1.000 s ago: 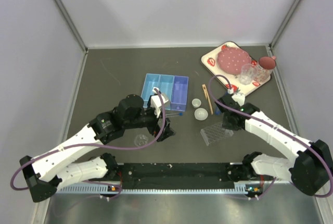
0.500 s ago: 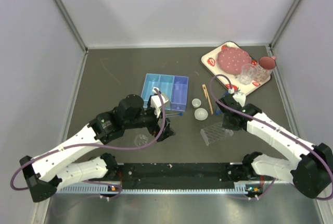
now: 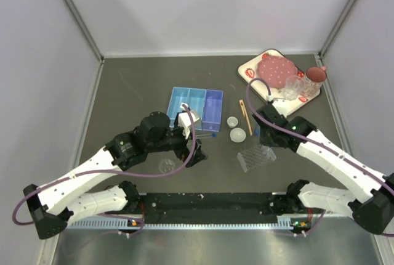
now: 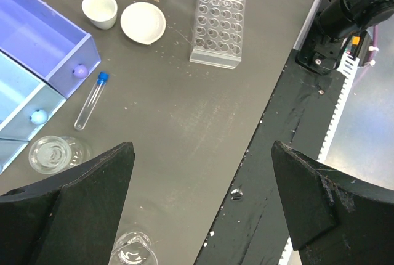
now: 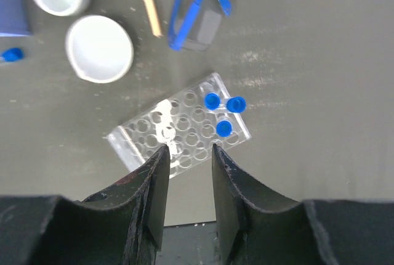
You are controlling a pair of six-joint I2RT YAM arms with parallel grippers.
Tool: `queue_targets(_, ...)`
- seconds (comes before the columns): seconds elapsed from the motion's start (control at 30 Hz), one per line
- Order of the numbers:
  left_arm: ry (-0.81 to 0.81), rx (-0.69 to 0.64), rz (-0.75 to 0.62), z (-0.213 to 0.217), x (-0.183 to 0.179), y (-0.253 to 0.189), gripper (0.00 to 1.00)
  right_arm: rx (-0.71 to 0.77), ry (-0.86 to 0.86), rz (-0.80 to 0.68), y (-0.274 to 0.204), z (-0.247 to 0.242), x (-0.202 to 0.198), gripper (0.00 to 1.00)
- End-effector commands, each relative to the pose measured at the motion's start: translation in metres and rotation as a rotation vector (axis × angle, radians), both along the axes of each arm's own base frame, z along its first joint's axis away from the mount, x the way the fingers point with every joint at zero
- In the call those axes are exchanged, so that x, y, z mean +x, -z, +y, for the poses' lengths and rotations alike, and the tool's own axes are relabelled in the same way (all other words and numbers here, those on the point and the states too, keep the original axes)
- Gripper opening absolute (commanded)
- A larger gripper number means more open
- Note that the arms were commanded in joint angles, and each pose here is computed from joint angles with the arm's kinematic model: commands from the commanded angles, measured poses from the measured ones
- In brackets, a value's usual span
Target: Organize the chemistry lab equipment
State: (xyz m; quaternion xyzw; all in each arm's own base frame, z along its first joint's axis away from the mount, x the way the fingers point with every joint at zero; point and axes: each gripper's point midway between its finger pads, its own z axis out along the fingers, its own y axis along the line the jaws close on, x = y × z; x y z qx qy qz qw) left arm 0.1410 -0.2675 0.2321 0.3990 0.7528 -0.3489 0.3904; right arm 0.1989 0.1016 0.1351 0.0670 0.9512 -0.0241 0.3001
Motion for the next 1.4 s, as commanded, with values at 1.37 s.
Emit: queue_targets(1.37, -0.194, 0.506, 0.078, -0.022, 0.136, 0.160, 0.91, 0.172, -0.342, -0.231, -0.083, 0.054, -0.005, 0.36)
